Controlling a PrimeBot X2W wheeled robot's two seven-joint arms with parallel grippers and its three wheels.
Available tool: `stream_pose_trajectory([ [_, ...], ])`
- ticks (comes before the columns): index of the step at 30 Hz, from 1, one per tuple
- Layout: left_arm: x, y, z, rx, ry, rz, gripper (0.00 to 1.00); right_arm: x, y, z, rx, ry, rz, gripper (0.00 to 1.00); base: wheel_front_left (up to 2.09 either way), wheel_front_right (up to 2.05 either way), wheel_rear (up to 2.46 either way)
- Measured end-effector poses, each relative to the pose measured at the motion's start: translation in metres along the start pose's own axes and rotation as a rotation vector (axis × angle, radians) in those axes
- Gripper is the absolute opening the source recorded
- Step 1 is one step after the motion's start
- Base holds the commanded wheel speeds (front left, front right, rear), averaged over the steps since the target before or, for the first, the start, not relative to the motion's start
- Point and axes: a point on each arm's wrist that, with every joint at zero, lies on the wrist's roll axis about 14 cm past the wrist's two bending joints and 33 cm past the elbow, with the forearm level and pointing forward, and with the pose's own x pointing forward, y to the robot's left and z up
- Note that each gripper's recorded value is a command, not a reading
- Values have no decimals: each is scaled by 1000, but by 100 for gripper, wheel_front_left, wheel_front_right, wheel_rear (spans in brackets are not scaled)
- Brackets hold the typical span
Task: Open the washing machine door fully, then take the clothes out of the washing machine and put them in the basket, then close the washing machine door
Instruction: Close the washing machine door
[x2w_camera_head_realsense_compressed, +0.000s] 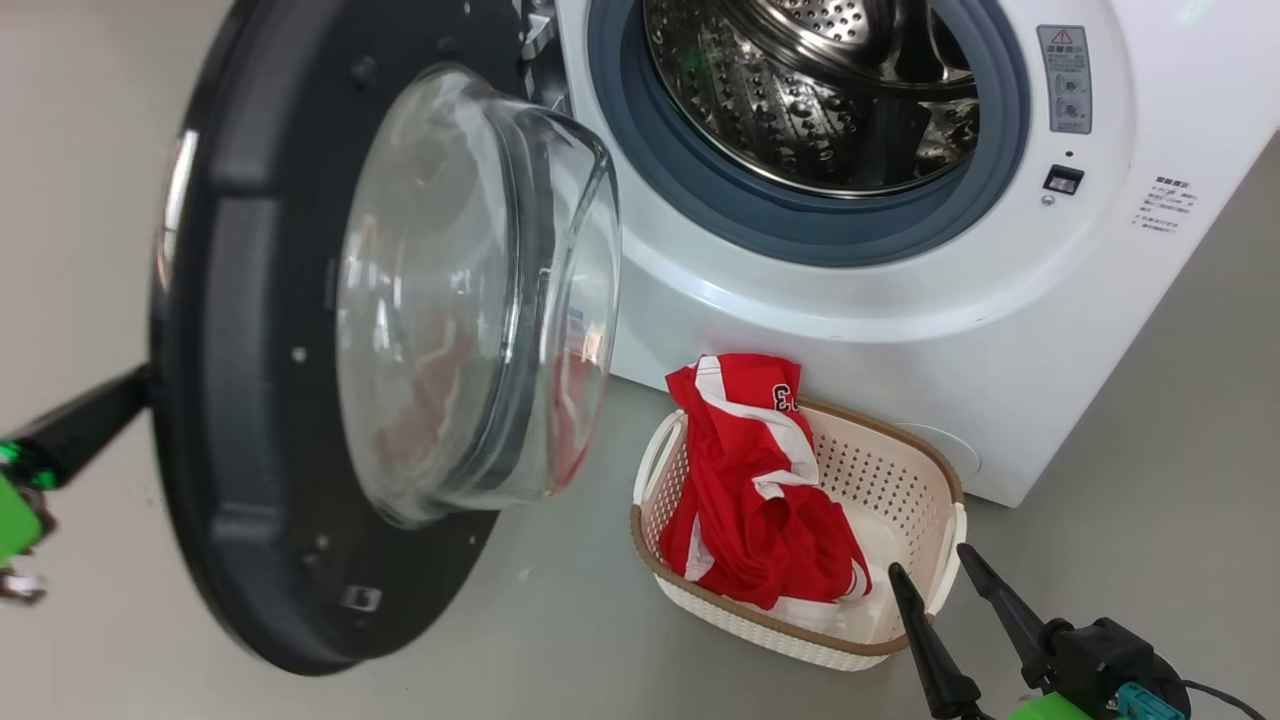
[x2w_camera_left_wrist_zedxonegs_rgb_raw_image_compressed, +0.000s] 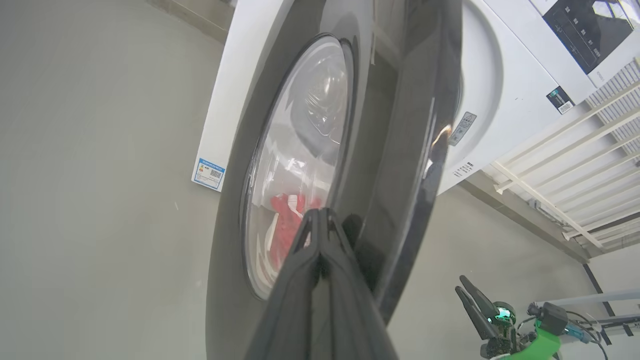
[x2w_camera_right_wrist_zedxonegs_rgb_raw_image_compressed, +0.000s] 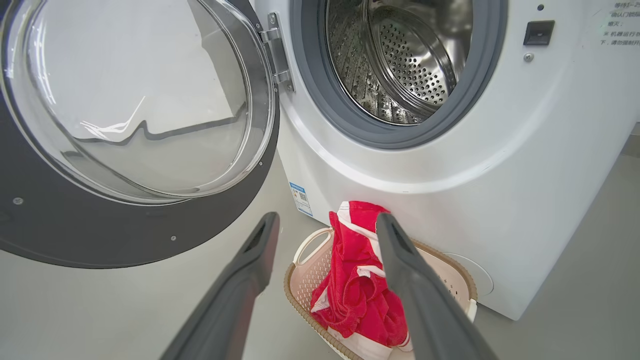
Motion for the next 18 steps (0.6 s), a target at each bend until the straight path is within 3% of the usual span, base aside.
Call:
stream_pose_trajectory([
  [18, 33, -90, -48, 36, 57, -276, 0, -4, -5, 2, 8, -10, -23, 100, 0, 0, 0],
])
